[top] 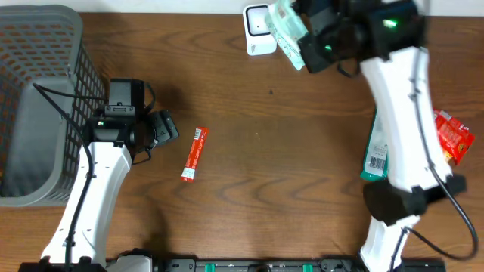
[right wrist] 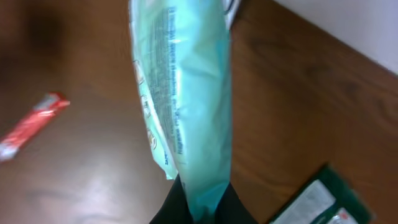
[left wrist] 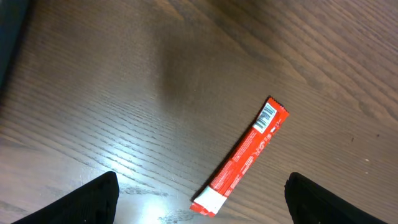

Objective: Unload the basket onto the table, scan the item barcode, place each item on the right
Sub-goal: 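Carry the wipes packet up to the scanner with the right gripper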

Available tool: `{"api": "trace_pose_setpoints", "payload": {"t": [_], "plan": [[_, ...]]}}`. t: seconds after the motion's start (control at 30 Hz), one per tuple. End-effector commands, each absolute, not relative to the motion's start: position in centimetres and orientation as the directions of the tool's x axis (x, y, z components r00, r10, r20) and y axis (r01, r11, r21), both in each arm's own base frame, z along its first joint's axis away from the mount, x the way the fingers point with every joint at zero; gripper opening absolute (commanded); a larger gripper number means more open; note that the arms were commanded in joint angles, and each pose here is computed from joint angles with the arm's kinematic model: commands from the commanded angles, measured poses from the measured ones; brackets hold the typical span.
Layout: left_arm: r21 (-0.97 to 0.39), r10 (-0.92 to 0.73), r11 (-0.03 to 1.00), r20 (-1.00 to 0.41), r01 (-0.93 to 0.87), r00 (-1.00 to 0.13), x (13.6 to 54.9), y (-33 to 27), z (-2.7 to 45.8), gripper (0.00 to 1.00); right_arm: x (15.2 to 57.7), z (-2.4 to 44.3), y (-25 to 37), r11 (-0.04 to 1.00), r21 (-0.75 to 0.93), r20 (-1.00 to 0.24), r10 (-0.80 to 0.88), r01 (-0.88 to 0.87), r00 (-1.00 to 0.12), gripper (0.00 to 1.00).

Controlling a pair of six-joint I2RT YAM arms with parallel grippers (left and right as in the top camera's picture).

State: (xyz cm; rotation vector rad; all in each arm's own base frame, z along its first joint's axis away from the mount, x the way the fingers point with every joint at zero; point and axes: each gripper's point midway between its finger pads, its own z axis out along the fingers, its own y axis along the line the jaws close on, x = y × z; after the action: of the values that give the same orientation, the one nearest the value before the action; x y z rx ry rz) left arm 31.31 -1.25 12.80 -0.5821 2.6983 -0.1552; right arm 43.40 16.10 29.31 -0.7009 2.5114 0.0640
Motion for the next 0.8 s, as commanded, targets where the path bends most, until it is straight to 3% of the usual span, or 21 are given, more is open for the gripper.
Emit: {"api": "trace_pose_setpoints", "payload": {"t": [0.0, 0.27, 0.43, 0.63, 0.77], "plan": [[-0.182, -0.414, 0.910, -0.365, -0.372, -0.834, 31.7, -1.0, 13.8, 0.86, 46.4, 27.2, 15.7, 0.832, -0.316, -0.443, -0.554, -0.455, -0.705, 0.01], [-0.182, -0.414, 0.910, -0.365, -0.372, -0.834, 31.7, -1.0, 13.8, 0.86, 52.5, 23.7, 18.3, 0.757, -0.476, -0.451, -0.648, -0.449, -0.614, 0.01], [-0.182, -0.414, 0.910, -0.365, -0.372, -0.834, 31.7, -1.0, 13.8, 0.86, 55.0, 20.1, 19.2, 0.685, -0.530, -0.395, -0.721, -0.499, -0.570, 0.01], [-0.182, -0.414, 0.910, -0.365, -0.372, -0.834, 31.7, -1.0, 13.8, 0.86, 58.3, 17.6, 17.3, 0.592, -0.714, -0.301, -0.742, -0.375, -0.599, 0.01], [-0.182, -0.414, 0.910, -0.365, -0.372, -0.834, 31.7, -1.0, 13.8, 0.87, 59.6, 16.9, 17.1, 0.582, -0.749, -0.310, -0.730, -0.316, -0.610, 0.01]]}}
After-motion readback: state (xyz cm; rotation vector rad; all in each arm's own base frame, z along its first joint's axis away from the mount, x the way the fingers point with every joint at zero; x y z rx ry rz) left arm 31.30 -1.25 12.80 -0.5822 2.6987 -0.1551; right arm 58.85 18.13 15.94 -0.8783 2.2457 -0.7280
